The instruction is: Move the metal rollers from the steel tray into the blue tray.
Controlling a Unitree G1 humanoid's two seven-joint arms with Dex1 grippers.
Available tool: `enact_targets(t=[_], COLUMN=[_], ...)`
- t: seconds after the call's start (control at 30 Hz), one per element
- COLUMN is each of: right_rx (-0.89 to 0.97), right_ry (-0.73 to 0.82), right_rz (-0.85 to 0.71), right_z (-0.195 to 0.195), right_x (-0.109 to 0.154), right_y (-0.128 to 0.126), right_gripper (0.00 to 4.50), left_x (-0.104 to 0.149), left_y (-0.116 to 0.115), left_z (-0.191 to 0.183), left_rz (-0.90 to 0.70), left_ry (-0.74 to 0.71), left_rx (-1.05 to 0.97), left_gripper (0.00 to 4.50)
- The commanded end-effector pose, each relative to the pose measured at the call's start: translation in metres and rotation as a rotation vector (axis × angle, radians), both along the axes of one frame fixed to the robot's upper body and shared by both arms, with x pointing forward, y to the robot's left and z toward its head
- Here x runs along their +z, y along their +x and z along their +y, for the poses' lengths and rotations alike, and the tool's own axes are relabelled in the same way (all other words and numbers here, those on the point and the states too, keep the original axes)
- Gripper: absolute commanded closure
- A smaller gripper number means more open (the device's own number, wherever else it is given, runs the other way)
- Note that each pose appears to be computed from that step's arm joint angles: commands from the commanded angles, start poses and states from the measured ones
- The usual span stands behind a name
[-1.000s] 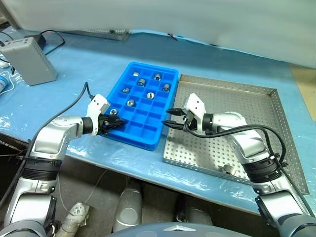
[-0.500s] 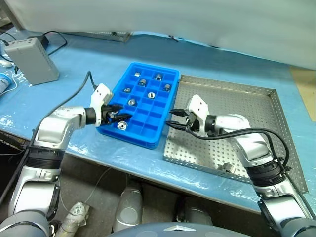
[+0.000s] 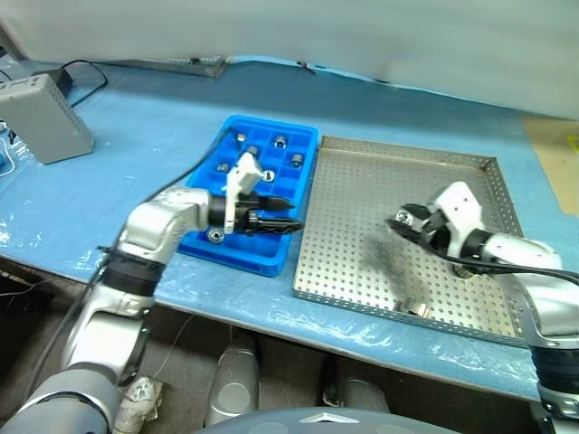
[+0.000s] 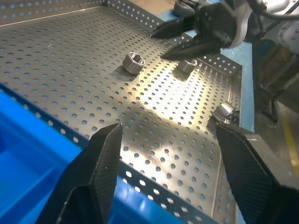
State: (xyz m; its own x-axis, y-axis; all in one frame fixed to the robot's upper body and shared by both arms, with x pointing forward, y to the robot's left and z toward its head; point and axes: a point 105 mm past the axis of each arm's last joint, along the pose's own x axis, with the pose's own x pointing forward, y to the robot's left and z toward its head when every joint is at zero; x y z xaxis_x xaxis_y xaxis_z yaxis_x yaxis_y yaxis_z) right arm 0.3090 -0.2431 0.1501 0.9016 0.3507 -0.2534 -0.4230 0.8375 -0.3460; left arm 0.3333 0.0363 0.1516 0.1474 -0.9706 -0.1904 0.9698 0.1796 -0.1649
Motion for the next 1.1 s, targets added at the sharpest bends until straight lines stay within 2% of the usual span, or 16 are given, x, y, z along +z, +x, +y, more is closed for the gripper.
enact_targets(t=[0.03,0.2,0.47,0.57,0.73,0.93,1.1], right_rx=[-0.009,0.03,-0.045,-0.031,-0.037,-0.015,-0.084], right_ry=[0.025,0.039,0.051,0.061,0.066,0.057,0.069], right_rz=[-0.076,-0.095,-0.106,-0.098,-0.06,-0.076,-0.028], right_z=[0.006,0.034,0.034,0.038,0.051,0.063,0.051], right_x=[0.012,0.005,-0.013,-0.021,-0.034,-0.035,-0.056], right_y=[-0.004,0.005,0.033,0.039,0.051,0.059,0.065], right_gripper=[2.24,2.24,2.24,1.73,0.01,0.01,0.01], left_x=[0.013,0.019,0.008,0.008,0.012,0.013,0.01], left_y=[0.002,0.002,0.004,0.003,0.002,-0.001,-0.001], left_z=[-0.013,-0.012,-0.005,-0.005,-0.003,-0.002,-0.003], left_rz=[-0.044,-0.018,-0.013,-0.018,-0.018,-0.01,-0.011], left_ry=[-0.034,-0.069,-0.035,-0.033,-0.04,-0.046,-0.038], left_rx=[-0.03,-0.059,-0.05,-0.041,-0.029,-0.017,-0.002], left_gripper=[1.18,1.18,1.18,1.14,1.14,1.14,1.14])
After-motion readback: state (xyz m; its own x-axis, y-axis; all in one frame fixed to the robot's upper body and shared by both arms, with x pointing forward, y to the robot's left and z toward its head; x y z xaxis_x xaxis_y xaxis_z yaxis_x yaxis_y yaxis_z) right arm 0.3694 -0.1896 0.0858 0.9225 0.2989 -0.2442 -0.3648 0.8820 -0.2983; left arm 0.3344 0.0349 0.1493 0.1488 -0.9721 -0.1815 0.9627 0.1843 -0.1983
